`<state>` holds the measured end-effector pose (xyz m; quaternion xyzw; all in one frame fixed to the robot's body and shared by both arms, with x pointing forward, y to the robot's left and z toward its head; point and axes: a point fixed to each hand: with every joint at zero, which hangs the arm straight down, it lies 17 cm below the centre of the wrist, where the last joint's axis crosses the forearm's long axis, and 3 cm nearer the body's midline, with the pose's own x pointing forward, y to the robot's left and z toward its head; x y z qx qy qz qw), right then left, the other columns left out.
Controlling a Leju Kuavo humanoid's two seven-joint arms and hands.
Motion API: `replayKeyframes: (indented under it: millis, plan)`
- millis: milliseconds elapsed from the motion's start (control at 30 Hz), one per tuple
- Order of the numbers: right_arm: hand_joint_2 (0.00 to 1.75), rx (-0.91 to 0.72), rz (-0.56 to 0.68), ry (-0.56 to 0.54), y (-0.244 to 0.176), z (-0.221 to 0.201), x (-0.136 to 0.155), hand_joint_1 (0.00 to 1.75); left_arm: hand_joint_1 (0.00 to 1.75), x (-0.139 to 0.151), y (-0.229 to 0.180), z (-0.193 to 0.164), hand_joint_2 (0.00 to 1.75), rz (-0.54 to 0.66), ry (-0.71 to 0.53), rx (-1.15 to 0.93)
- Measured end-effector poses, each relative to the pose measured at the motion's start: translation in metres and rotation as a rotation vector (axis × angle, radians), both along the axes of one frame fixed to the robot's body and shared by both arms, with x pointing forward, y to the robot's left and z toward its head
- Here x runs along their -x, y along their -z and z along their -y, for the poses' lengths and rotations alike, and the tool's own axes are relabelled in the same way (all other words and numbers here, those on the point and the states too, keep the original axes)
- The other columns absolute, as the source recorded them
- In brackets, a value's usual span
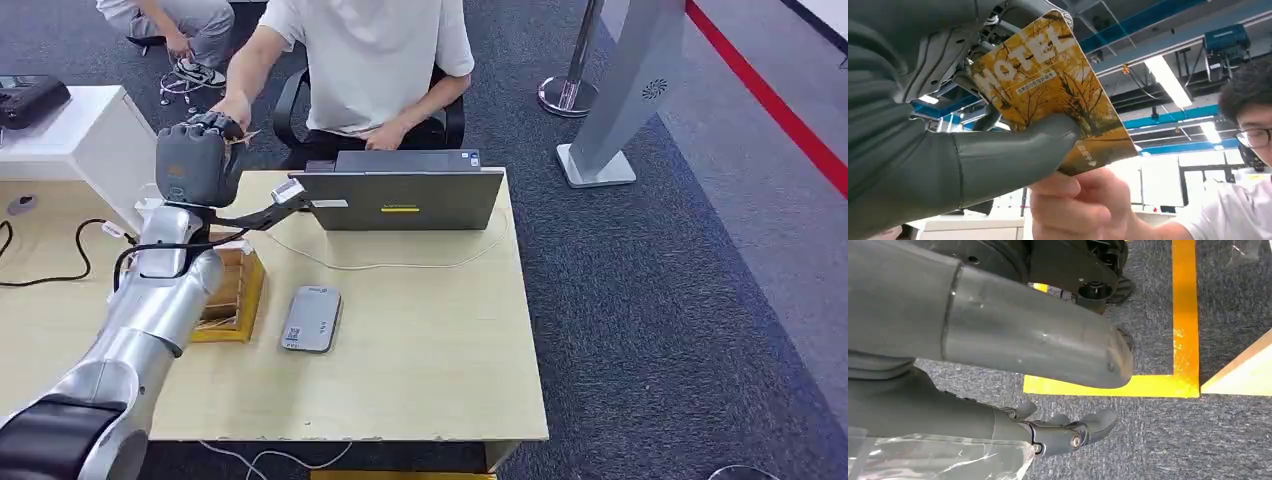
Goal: Pass the card to the sensor for recognition and then transmit it.
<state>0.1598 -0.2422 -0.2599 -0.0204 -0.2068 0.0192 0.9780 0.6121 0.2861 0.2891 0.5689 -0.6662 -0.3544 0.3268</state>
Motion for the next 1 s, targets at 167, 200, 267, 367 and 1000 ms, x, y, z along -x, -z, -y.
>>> replayKeyframes:
  millis: [167, 200, 267, 367, 1000]
  plan:
    - [0.0, -0.007, -0.007, -0.022, 0.0, -0.006, 0.002, 0.0, 1.75, 0.002, 0.001, 0.001, 1.75, 0.005, 0.031, 0.042]
    - [0.0, -0.01, -0.007, -0.025, 0.0, -0.008, 0.002, 0.0, 1.75, 0.003, 0.003, 0.002, 1.75, 0.002, 0.038, 0.048]
    - [0.0, -0.013, -0.008, -0.025, 0.0, -0.01, 0.003, 0.0, 1.75, 0.007, 0.009, 0.006, 1.75, 0.0, 0.054, 0.065]
    - [0.0, -0.016, -0.01, -0.023, 0.0, -0.013, 0.005, 0.0, 1.75, 0.019, 0.017, 0.014, 1.75, 0.008, 0.081, 0.085]
    - [0.0, -0.009, -0.026, 0.051, 0.007, -0.006, 0.034, 0.0, 1.75, 0.134, 0.112, 0.069, 1.75, -0.231, 0.182, 0.04]
